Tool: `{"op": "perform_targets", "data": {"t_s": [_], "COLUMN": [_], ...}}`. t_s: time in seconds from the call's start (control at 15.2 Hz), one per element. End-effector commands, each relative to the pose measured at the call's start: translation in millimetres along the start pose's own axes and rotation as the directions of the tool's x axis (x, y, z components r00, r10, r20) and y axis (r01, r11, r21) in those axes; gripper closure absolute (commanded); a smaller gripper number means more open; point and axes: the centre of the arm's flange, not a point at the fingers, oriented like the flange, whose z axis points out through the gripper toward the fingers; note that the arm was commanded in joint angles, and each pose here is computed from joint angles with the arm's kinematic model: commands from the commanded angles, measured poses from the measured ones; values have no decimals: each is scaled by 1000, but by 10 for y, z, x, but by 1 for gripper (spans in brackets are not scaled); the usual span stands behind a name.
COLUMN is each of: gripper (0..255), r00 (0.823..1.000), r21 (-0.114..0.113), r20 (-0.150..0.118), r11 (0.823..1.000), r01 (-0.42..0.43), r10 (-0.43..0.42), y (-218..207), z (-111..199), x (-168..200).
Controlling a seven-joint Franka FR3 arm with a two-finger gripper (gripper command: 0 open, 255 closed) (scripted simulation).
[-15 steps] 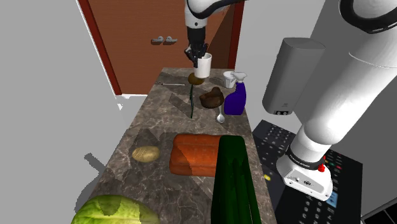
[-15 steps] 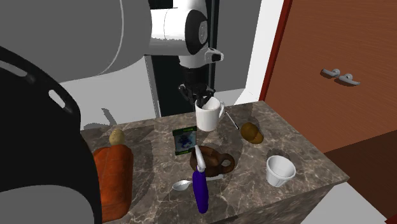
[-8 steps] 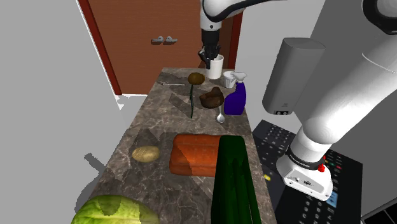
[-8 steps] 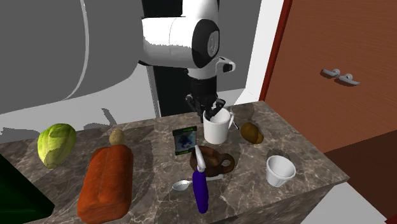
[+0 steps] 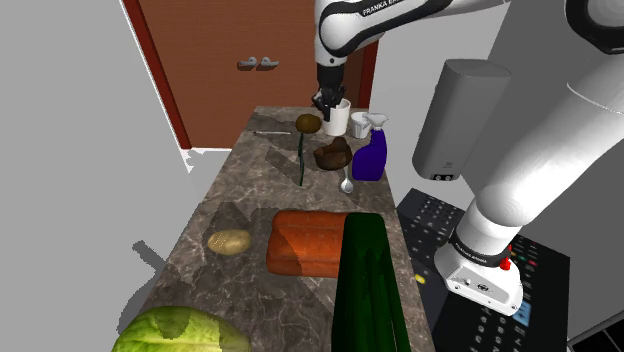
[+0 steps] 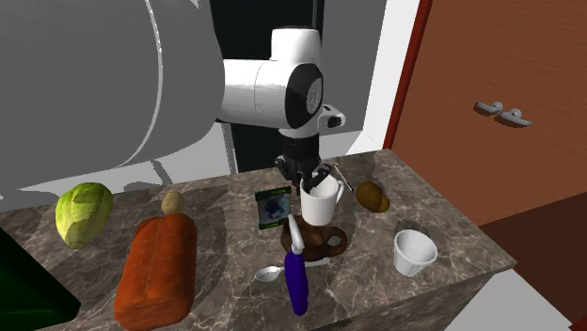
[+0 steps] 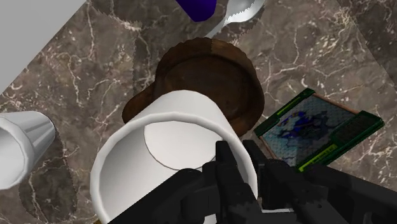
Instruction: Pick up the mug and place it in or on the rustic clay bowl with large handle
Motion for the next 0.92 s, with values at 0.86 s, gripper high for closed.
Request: {"op": "perform_targets", "data": {"t_s": [0.86], "gripper": [255], "r00": [1000], "r21": [0], "r20": [-1], "r11": [1000], "r01": [0], "r10": [0], "y": [-15], "z": [356], "x": [-8]}}
